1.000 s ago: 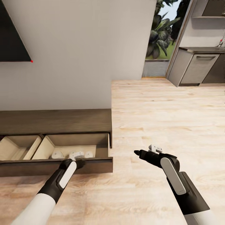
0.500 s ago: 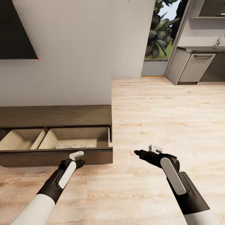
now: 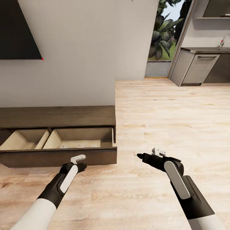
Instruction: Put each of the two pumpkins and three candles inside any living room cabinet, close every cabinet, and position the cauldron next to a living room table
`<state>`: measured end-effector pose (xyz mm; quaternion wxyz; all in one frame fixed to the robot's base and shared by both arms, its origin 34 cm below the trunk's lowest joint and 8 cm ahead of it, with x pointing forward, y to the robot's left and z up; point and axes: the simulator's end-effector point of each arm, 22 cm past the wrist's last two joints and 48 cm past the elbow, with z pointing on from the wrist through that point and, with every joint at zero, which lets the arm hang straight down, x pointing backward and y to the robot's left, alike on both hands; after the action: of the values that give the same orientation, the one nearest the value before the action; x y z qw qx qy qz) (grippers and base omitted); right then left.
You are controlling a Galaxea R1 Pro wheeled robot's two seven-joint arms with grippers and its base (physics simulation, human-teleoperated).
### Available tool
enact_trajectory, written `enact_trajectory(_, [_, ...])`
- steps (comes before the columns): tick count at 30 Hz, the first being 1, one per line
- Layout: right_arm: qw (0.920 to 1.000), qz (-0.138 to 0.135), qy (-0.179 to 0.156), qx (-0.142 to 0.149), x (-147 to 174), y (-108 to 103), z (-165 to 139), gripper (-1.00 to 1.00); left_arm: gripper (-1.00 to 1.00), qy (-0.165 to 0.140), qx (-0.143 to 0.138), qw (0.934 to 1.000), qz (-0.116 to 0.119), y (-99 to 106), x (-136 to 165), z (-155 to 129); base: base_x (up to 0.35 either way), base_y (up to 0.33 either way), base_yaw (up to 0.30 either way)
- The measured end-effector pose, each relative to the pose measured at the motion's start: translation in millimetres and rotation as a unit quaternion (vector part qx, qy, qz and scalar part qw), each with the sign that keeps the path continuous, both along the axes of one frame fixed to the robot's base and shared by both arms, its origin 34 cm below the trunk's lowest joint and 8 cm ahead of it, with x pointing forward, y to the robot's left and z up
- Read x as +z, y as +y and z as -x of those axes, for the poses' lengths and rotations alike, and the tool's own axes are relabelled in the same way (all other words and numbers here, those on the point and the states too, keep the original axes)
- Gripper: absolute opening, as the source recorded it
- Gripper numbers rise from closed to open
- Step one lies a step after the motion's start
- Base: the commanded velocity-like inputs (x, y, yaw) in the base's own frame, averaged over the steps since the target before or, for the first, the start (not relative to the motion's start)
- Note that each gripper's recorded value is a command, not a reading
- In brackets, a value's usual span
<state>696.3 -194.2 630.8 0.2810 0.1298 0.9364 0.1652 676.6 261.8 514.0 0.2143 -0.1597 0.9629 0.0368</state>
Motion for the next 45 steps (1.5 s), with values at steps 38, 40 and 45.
enact_trajectory(38, [1.0,-0.003,-0.006,-0.003,12.1,-0.4,0.4,1.0,1.0,-0.018,0.0,0.9998,0.003,-1.3,20.7,-7.5,-0.108,0.265,0.035])
enact_trajectory(40, [1.0,-0.003,-0.005,-0.003,11.6,-0.4,0.9,1.0,1.0,-0.019,-0.001,0.9998,0.002,-1.4,21.6,-7.9,-0.215,0.227,-0.049])
enact_trajectory(45, [1.0,-0.004,-0.005,-0.003,11.8,-0.2,1.2,1.0,1.0,-0.02,-0.001,0.9998,0.002,-1.3,22.3,-8.1,-0.212,0.168,-0.016])
